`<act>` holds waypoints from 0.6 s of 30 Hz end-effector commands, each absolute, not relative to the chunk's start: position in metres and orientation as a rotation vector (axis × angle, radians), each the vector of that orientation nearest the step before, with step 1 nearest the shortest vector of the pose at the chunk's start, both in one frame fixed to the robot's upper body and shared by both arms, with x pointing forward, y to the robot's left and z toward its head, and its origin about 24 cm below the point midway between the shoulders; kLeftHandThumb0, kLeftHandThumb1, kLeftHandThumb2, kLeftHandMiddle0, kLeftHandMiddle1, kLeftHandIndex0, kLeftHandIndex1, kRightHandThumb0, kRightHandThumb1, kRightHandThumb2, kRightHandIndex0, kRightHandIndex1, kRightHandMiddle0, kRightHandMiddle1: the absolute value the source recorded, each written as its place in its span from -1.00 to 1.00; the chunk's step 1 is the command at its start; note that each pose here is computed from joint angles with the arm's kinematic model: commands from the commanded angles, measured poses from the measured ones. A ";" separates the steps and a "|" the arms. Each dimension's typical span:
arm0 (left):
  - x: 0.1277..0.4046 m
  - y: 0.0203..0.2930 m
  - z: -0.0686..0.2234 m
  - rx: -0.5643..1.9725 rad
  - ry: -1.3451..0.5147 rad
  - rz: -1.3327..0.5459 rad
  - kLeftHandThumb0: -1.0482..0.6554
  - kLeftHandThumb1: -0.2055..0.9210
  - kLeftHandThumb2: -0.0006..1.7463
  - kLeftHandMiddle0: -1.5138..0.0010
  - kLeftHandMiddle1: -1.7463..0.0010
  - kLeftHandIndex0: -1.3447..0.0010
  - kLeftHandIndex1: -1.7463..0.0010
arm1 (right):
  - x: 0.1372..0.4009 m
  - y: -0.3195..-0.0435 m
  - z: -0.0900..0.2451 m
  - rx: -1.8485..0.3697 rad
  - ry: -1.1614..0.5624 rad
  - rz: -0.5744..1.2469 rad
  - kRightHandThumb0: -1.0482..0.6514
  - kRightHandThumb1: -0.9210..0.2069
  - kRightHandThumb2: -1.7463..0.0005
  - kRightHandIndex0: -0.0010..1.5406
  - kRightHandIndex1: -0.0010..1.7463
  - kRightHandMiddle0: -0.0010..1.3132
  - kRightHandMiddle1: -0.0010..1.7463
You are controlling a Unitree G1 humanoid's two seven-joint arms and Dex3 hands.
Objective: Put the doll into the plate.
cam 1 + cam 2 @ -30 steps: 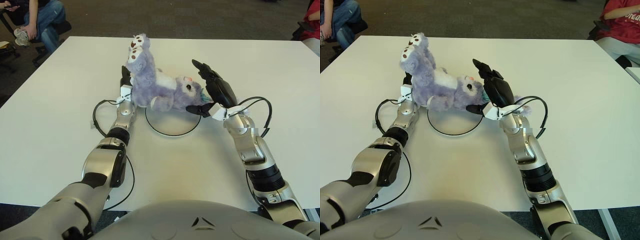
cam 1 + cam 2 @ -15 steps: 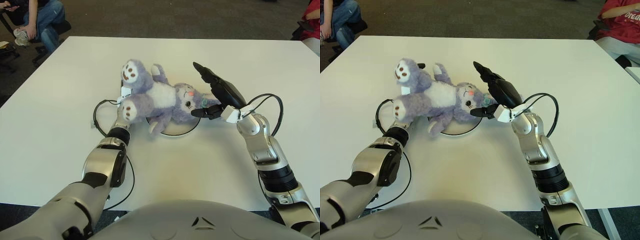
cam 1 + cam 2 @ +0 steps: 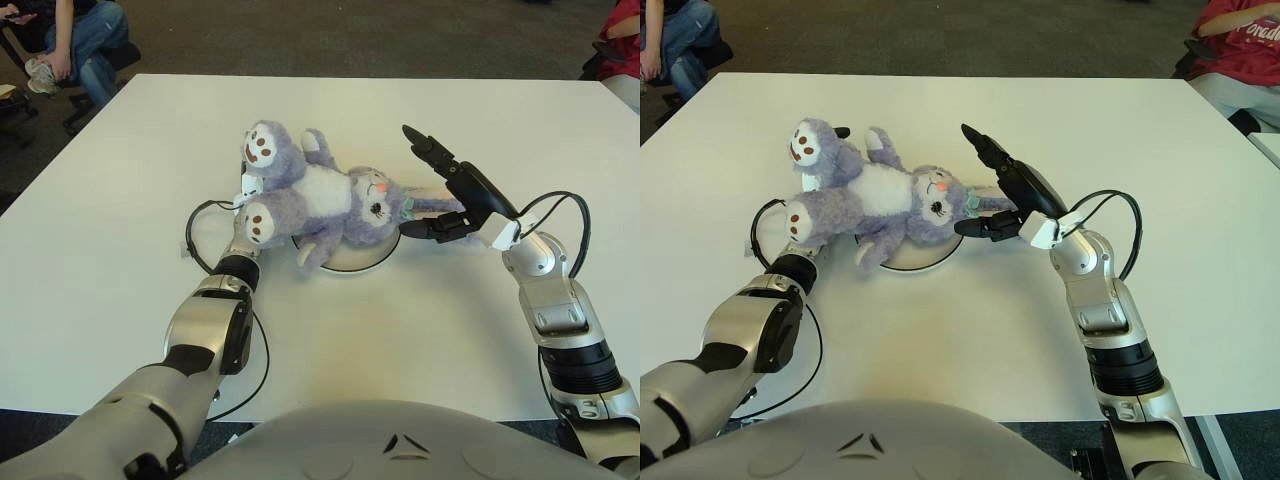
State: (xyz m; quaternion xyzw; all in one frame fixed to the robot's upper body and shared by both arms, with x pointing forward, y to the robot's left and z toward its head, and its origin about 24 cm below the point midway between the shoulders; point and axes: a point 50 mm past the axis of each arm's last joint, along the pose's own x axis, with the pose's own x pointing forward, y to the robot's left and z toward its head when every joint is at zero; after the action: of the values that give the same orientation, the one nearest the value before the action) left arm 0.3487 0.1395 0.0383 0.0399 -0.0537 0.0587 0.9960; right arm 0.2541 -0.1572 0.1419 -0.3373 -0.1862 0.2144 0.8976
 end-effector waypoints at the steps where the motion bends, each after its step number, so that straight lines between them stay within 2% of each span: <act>1: 0.340 0.141 0.019 0.091 -0.022 0.114 0.69 0.32 0.14 0.39 -0.94 1.00 -0.49 | 0.254 -0.166 0.146 -0.672 -0.395 0.431 -0.74 -0.54 0.49 -0.73 -0.98 -0.98 -0.99; 3: 0.340 0.141 0.019 0.090 -0.022 0.113 0.69 0.32 0.14 0.39 -0.94 1.00 -0.49 | 0.254 -0.169 0.147 -0.671 -0.393 0.405 -0.75 -0.53 0.49 -0.72 -0.98 -0.97 -0.98; 9: 0.340 0.141 0.019 0.091 -0.023 0.113 0.69 0.34 0.12 0.39 -0.93 1.00 -0.47 | 0.254 -0.182 0.151 -0.705 -0.366 0.261 -0.77 -0.53 0.48 -0.68 -0.99 -1.00 -0.80; 18: 0.340 0.141 0.019 0.076 -0.022 0.108 0.69 0.35 0.11 0.38 -0.92 1.00 -0.47 | 0.256 -0.190 0.151 -0.738 -0.371 0.053 -0.82 -0.73 0.59 -0.51 -0.94 -1.00 -0.40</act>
State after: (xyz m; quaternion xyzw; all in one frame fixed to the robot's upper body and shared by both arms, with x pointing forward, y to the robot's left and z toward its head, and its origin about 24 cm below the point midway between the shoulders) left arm 0.3487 0.1399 0.0381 0.0380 -0.0542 0.0550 0.9963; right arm 0.2564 -0.1882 0.1501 -0.3666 -0.1767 0.0530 0.9119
